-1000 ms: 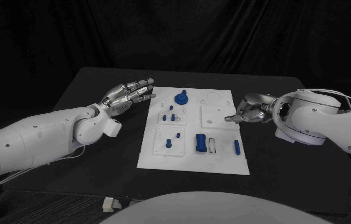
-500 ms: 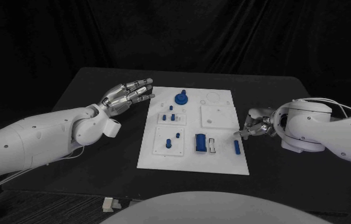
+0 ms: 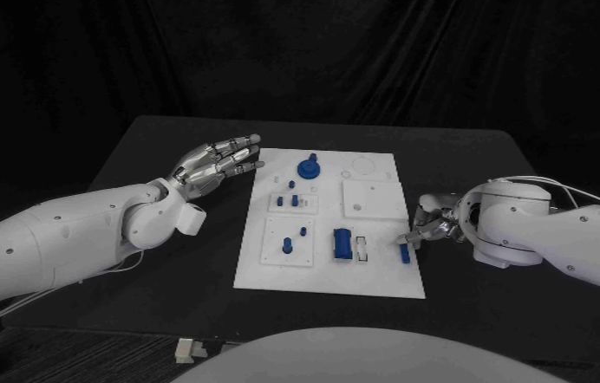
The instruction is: Assemble the parts on the task board
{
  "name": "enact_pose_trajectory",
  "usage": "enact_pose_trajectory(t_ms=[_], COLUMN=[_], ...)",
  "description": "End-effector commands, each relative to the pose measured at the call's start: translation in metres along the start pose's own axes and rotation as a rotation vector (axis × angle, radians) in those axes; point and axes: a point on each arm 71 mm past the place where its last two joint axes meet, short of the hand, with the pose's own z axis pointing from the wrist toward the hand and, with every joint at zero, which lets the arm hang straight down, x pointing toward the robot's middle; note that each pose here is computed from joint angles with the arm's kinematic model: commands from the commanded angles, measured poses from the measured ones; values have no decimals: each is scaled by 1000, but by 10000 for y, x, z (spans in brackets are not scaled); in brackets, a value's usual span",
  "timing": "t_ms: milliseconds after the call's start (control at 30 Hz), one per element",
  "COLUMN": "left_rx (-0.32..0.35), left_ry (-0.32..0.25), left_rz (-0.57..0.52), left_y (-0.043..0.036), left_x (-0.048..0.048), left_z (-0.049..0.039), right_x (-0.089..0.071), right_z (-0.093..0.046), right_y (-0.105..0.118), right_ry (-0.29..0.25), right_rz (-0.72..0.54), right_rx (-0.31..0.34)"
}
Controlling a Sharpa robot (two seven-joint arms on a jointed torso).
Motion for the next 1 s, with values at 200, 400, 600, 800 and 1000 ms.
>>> enact_pose_trajectory(t_ms=[200,400,600,800,1000], left_rx=[13,11,9,8,6], left_ry=[8,9,8,8,8], left_rz=[-15,-16,-17,-17,-18], left_y=[3,10,14,17,20], left_x=[17,16,15,11,11], left_z=[6,1,-7,-13,-16], right_x=[80,159,210,221,221], right_z=[55,110,144,135,73], right_y=[5,33,68,120,183], right_ry=[-9,-4,-3,-21,-61], right_rz=[15,-14,-51,-49,-14], right_rx=[21,22,20,1,-50])
